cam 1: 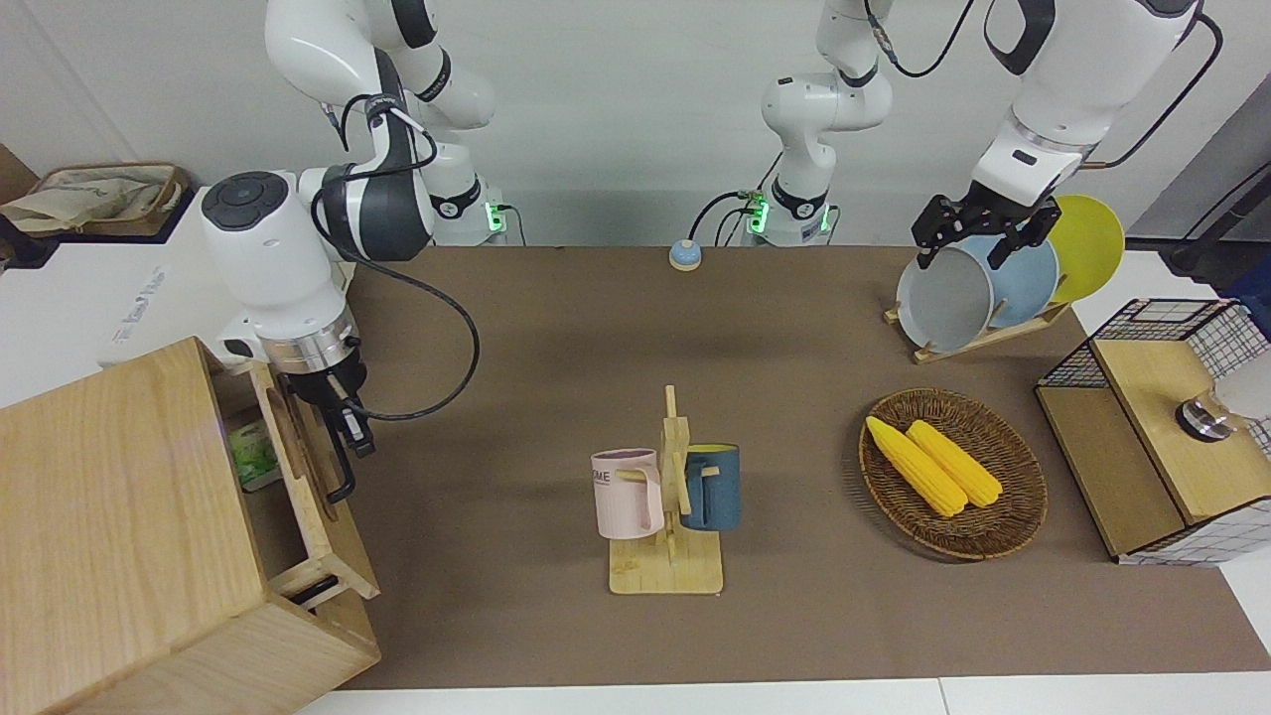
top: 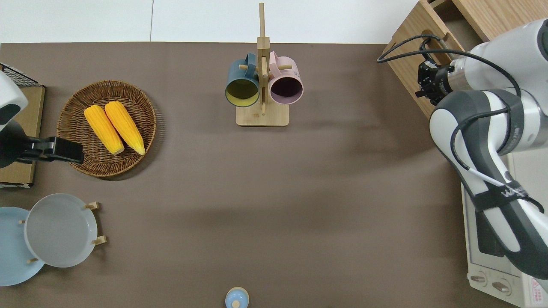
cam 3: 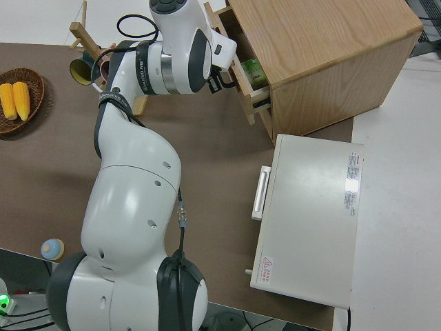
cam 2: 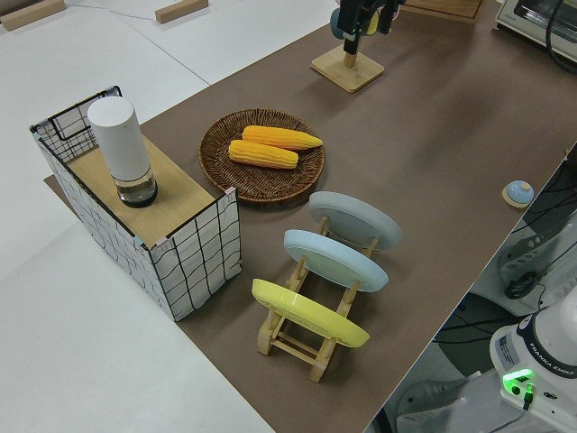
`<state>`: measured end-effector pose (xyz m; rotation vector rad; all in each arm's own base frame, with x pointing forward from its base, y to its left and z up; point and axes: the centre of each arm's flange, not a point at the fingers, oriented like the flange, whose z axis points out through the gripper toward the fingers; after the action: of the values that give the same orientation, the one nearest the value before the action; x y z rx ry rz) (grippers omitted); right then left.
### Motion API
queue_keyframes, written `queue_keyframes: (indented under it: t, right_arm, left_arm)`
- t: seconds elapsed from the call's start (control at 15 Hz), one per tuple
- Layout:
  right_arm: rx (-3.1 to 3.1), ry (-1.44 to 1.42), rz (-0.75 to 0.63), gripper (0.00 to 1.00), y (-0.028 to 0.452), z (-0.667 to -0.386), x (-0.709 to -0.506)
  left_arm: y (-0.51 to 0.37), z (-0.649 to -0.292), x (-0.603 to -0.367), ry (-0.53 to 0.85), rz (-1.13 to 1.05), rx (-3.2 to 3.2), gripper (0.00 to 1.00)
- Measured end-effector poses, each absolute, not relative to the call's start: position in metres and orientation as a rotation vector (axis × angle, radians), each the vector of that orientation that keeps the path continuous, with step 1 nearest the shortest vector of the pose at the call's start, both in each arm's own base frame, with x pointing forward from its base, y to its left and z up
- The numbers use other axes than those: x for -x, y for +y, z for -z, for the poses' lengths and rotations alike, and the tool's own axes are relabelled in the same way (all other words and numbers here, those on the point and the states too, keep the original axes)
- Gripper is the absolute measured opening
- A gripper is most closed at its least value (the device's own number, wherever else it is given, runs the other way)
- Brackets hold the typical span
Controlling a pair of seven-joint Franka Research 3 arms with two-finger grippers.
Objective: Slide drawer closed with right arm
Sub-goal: 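Press the drawer fully shut with the right gripper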
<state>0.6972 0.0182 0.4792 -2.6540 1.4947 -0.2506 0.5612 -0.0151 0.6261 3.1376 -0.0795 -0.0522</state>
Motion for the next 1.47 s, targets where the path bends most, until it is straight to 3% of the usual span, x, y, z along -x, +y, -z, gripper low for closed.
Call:
queue_keyframes:
  t: [0.53,1.2,1.47]
  right_arm:
    - [2.640,1.486,0.293,0.01,-0.023,-0.483,-0.700]
    - [2.654,1.443,0.292,0.01,-0.021,-0.480,-0.703]
    - [2.714,1.375,0.222,0.01,0.010,-0.474,-0.699]
  left_arm:
    - [-0.015,-0.626,-0.561,-0.079,0.052,-3.138,1.00]
    - [-0.015,-0.626,-0.561,-0.079,0.052,-3.138,1.00]
    - [-0.015,-0.626,-0.561,-0.079,0.052,-3.138,1.00]
